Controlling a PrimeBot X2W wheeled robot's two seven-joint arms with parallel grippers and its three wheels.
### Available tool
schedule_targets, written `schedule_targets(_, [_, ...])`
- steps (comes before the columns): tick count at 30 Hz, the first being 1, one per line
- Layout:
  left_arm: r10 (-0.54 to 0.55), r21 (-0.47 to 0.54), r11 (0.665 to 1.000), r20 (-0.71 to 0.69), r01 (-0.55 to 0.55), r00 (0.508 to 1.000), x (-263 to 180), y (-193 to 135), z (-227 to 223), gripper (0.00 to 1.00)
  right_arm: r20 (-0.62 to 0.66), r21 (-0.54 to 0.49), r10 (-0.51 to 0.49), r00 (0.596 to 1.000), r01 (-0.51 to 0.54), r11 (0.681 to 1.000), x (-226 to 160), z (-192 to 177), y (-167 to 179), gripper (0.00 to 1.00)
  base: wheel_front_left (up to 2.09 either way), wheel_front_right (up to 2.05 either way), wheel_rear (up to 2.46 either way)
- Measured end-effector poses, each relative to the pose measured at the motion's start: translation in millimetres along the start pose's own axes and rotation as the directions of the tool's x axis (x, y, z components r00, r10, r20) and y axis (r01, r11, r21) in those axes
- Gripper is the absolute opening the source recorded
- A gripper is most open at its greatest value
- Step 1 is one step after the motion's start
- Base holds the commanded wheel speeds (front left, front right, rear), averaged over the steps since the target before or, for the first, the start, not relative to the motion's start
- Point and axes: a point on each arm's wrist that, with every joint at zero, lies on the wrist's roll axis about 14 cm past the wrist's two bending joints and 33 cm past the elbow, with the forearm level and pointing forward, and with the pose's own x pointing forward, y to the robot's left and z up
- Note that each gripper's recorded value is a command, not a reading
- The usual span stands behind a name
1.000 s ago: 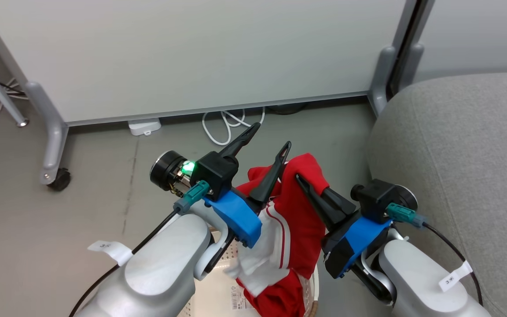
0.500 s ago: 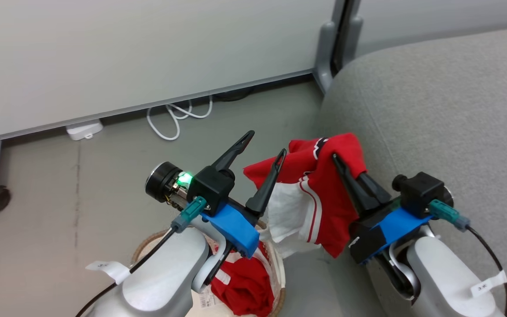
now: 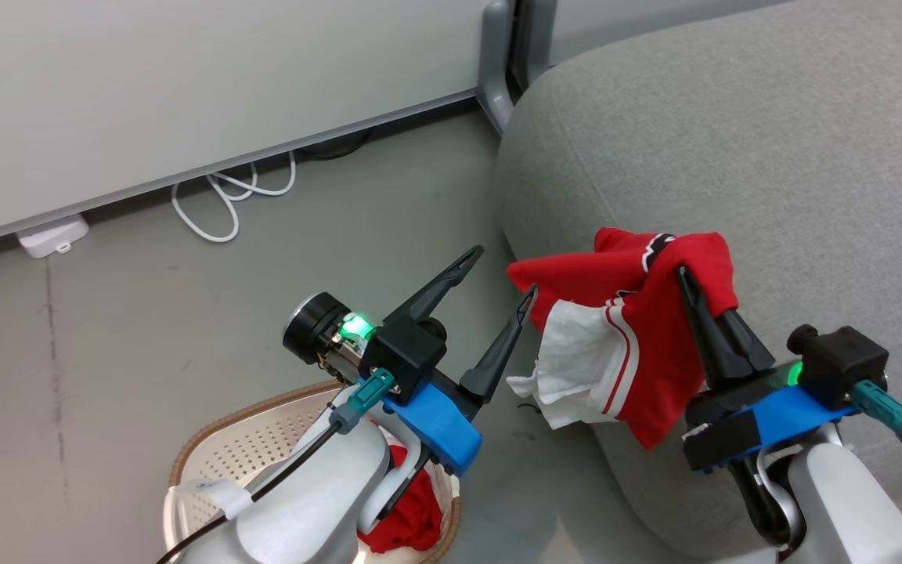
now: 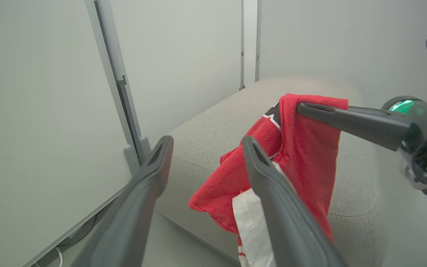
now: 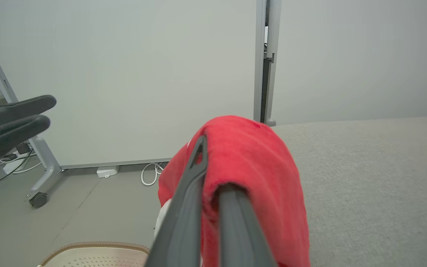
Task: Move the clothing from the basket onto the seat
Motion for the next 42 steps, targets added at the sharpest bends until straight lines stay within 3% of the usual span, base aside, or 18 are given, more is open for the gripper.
schedule_targets(9, [-0.065, -0.007, 0.998, -0.007, 0.065, 0.998, 12, -18, -7, 1.00, 0.000, -0.008, -0.101, 0.995, 0.101, 0.995, -24, 0, -27, 0.00, 0.00, 0.00, 0.00])
schedule_targets(17, [-0.063, -0.014, 0.998, -0.003, 0.063, 0.998, 14, -15, -9, 1.00, 0.057, -0.033, -0.121, 0.991, 0.123, 0.992, -16, 18, -36, 0.00, 0.00, 0.00, 0.00])
schedule_targets(28, [-0.057, -0.025, 0.998, -0.020, 0.057, 0.998, 24, 9, -35, 1.00, 0.337, -0.152, -0.127, 0.933, 0.187, 0.971, 57, 119, -77, 0.00, 0.00, 0.00, 0.00])
schedule_targets(38, [-0.044, -0.055, 0.998, -0.058, 0.041, 0.997, 37, 46, -81, 1.00, 0.479, -0.307, -0.120, 0.869, 0.294, 0.905, 122, 178, -127, 0.00, 0.00, 0.00, 0.00])
schedule_targets(42, [-0.035, -0.085, 0.996, -0.085, 0.028, 0.996, 38, 58, -106, 1.00, 0.479, -0.326, -0.175, 0.860, 0.360, 0.874, 138, 176, -162, 0.00, 0.00, 0.00, 0.00])
